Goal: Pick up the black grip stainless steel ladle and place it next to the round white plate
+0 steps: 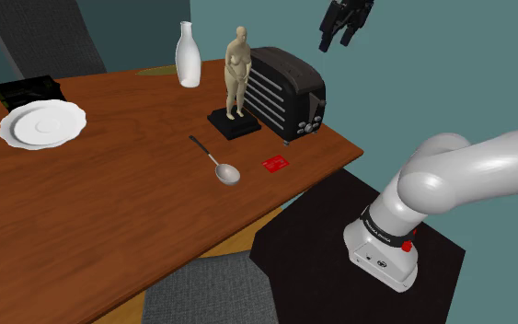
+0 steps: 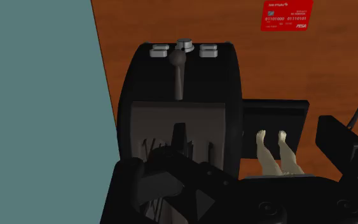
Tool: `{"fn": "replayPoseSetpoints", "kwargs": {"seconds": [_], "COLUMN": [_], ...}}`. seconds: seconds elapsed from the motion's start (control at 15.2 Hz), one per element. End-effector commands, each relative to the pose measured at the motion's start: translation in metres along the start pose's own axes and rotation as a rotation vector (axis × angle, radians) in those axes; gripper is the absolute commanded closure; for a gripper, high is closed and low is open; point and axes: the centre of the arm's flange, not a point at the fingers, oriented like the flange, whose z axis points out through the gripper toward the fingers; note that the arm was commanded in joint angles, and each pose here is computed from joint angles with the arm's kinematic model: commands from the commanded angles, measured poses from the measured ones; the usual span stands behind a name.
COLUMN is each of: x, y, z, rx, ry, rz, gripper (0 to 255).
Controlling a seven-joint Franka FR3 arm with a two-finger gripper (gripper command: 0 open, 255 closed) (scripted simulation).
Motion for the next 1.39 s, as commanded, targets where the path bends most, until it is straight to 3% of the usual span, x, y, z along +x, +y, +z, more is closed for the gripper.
{"fn": "replayPoseSetpoints", "kwargs": {"seconds": [0.0, 1.32], "x": [0.000, 0.069], "y": [0.000, -0.162], "z": [0.000, 0.189], "rx": [0.000, 0.105], "ry": [0.000, -0.107], "rz": [0.000, 0.043], "gripper": [0, 0]}}
